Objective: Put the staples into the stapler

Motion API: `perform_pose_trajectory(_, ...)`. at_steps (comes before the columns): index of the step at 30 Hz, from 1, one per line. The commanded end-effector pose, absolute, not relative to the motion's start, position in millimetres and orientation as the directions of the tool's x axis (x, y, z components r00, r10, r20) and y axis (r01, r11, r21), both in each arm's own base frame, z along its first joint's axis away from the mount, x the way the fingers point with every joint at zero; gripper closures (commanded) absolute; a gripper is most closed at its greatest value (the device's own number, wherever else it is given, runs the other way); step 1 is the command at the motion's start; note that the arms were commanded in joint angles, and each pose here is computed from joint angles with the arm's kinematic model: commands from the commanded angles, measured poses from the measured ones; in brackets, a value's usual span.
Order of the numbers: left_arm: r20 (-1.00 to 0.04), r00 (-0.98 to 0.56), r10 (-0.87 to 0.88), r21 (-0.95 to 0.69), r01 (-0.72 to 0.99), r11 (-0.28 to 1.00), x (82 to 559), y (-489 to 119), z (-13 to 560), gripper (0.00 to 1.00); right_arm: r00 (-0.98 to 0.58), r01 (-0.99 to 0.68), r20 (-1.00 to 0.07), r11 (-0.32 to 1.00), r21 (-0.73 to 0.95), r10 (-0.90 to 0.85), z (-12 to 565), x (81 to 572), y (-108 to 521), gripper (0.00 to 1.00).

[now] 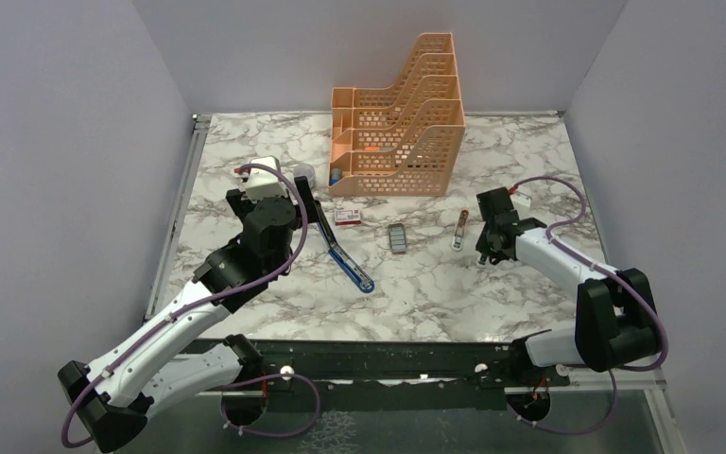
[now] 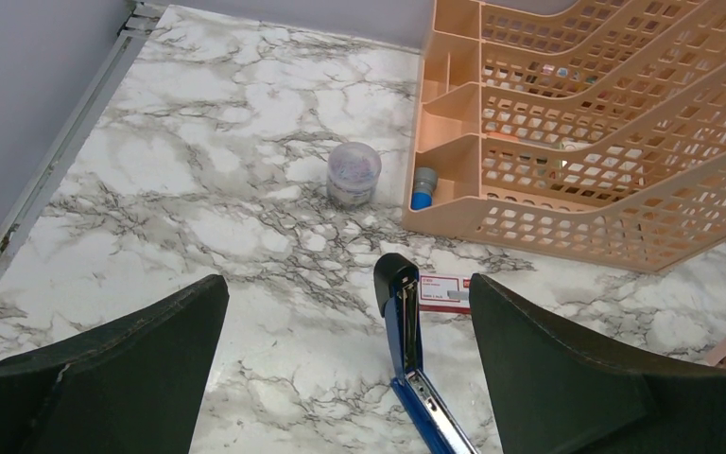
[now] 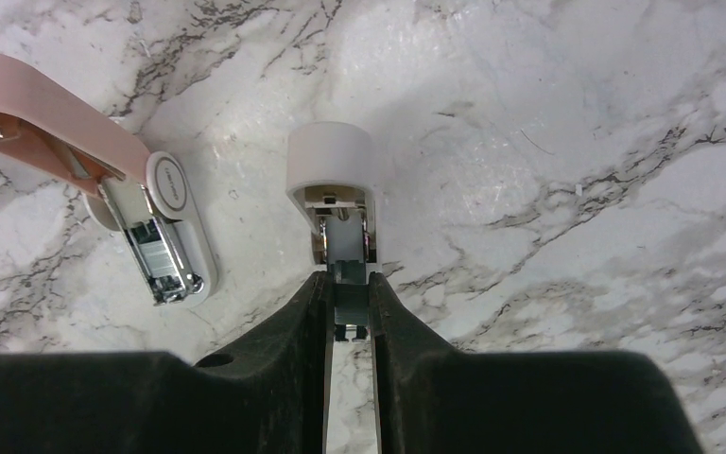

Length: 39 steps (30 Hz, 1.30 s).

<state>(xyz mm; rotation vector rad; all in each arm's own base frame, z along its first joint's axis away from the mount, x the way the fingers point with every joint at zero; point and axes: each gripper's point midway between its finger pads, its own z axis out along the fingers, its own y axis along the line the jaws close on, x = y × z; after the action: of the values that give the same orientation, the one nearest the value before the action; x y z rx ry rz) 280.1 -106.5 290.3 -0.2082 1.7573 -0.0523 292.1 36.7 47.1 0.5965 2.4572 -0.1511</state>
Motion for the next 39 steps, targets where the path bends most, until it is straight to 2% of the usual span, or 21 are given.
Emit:
perform_pose_trajectory(1, -0.968, -0.176, -0.177, -0.162, -0.096, 0.982, 282, -110, 292, 0.02, -0.732, 0.445, -0.576, 0.896, 0.003, 0.365, 40, 288, 32, 0.77)
perform_pose_trajectory(17, -0.968, -0.175, -0.178, -0.163, -0.096, 0.982, 281, -110, 292, 0.02, -0.700, 0.427, -0.612, 0.903, 0.054, 0.368, 54, 295, 37, 0.77)
perform_pose_trajectory(39, -0.969, -0.173, -0.177, -0.162, -0.097, 0.982, 282, -110, 294, 0.02, -0.747, 0.411, -0.562, 0.911, 0.029, 0.355, 37, 292, 41, 0.77)
